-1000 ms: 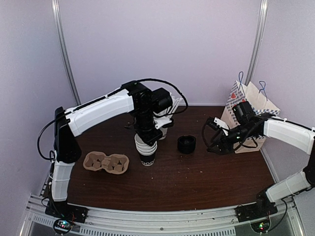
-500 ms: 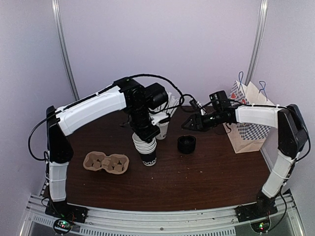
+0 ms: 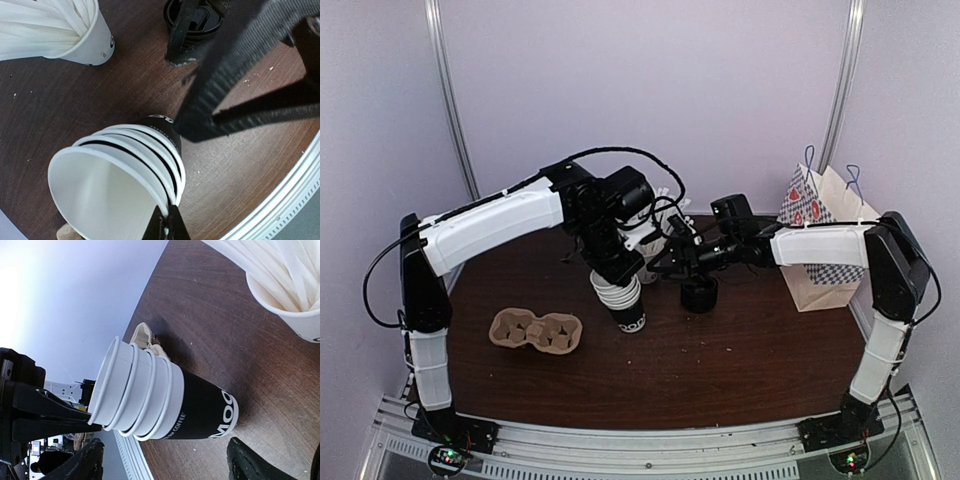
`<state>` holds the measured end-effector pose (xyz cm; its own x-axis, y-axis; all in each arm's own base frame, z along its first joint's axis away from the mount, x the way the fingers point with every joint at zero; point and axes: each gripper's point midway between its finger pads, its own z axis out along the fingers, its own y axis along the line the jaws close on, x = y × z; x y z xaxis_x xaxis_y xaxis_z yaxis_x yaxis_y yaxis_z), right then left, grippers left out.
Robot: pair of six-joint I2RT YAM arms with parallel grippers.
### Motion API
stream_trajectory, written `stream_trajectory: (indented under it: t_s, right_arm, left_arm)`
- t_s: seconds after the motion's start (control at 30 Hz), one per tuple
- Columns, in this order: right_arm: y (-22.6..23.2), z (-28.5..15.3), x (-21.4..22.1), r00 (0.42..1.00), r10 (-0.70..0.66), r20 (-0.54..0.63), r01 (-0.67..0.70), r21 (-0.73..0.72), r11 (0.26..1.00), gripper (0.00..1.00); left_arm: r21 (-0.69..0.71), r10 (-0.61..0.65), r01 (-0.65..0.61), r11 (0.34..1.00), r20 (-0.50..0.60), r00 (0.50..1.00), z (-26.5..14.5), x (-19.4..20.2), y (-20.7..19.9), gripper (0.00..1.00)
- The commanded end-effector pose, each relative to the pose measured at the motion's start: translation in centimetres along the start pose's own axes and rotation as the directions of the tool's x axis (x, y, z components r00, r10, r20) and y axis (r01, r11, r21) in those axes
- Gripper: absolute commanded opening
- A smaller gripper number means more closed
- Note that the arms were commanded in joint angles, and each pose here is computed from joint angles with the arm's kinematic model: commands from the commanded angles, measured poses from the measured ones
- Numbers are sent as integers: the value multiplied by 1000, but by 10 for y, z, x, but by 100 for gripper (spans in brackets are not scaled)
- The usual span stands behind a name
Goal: Pack the takeout coffee
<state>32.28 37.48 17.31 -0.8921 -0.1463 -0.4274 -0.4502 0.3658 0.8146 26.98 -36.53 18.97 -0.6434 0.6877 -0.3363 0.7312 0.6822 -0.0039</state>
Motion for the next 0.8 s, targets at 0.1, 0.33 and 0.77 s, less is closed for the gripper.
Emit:
stream_trajectory:
  t_s: [0.1, 0.33, 0.77]
  right_arm:
    - [23, 18, -6, 999, 36, 5, -35, -116, 993, 84]
    - [21, 28, -6, 997, 75, -2, -74, -155, 985, 83]
    - [-26, 44, 24, 989, 134, -54, -135, -11, 991, 77]
  left_arm:
    - [48, -91, 84, 995, 155, 984, -18, -28, -2, 0]
    - [77, -125, 112, 991, 192, 973, -20, -32, -4, 0]
    - [65, -142, 130, 989, 218, 966, -26, -34, 0, 0]
